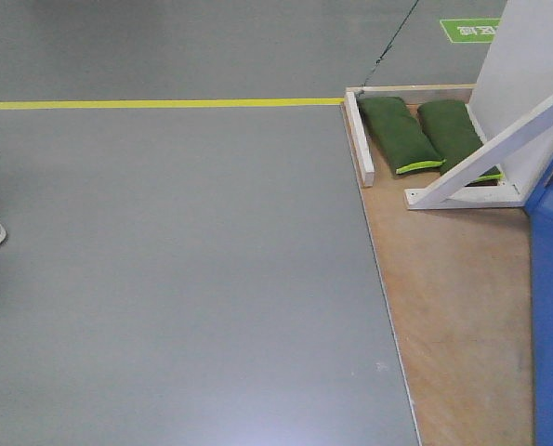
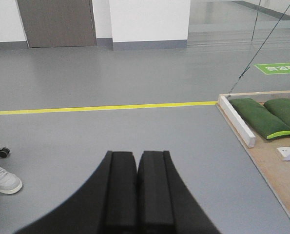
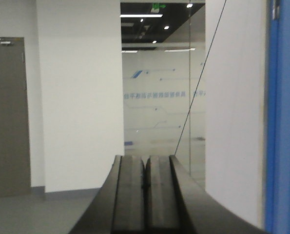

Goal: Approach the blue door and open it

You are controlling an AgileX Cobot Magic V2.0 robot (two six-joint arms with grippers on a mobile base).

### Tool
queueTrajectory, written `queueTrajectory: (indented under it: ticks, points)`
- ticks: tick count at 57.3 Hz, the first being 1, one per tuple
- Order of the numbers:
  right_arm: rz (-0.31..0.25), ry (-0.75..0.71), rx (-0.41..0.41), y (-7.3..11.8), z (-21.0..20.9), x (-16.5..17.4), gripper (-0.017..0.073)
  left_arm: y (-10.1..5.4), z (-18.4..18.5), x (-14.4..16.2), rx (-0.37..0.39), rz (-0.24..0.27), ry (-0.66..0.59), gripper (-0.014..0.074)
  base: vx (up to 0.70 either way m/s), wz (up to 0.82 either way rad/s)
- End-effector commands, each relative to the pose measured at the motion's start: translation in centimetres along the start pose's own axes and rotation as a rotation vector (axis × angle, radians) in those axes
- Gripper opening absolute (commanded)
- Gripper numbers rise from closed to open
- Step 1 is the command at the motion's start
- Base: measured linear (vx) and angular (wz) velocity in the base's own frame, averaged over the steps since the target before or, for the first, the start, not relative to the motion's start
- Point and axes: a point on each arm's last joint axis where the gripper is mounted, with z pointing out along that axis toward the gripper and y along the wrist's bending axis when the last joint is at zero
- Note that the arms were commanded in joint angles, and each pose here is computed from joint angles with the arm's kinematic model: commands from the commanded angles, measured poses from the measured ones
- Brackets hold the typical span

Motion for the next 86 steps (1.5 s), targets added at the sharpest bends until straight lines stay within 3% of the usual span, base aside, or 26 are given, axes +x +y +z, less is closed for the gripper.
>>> queueTrajectory:
  ticks: [1,5,10,17,29,41,49,59,69,78,86]
  points:
    - [-0.098,-0.240,0.086,-1.3,0.0,-3.2,0.0012,0.0,-0.4,-1.6,0.010,-0.005,-0.115,0.0073,0.00,0.00]
    - [-0.151,-0.306,0.173,-2.8,0.2,-4.2,0.0012,0.0,-0.4,-1.6,0.010,-0.005,-0.115,0.0073,0.00,0.00]
    - [-0.242,-0.395,0.342,-5.9,0.1,-5.7,0.0012,0.0,-0.4,-1.6,0.010,-0.005,-0.115,0.0073,0.00,0.00]
    - [-0.298,-0.475,0.543,-9.7,-0.9,-7.2,0.0012,0.0,-0.4,-1.6,0.010,-0.005,-0.115,0.0073,0.00,0.00]
    - [-0.256,-0.600,0.804,-13.9,-4.5,-9.0,0.0012,0.0,-0.4,-1.6,0.010,-0.005,-0.115,0.0073,0.00,0.00]
    - [-0.251,-0.770,0.934,-15.0,-7.6,-10.4,0.0012,0.0,-0.4,-1.6,0.010,-0.005,-0.115,0.0073,0.00,0.00]
    - [-0.209,-0.847,1.061,-17.4,-9.7,-10.3,0.0012,0.0,-0.4,-1.6,0.010,-0.005,-0.115,0.0073,0.00,0.00]
    - [-0.241,-0.772,1.225,-22.7,-11.3,-8.5,0.0012,0.0,-0.4,-1.6,0.010,-0.005,-0.115,0.0073,0.00,0.00]
    - [-0.262,-0.589,1.346,-28.8,-11.3,-4.5,0.0012,0.0,-0.4,-1.6,0.010,-0.005,-0.115,0.0073,0.00,0.00]
    - [-0.331,-0.390,1.402,-33.0,-11.0,-0.9,0.0012,0.0,-0.4,-1.6,0.010,-0.005,-0.115,0.0073,0.00,0.00]
    - [-0.341,-0.293,1.406,-35.3,-10.8,1.5,0.0012,0.0,-0.4,-1.6,0.010,-0.005,-0.115,0.0073,0.00,0.00]
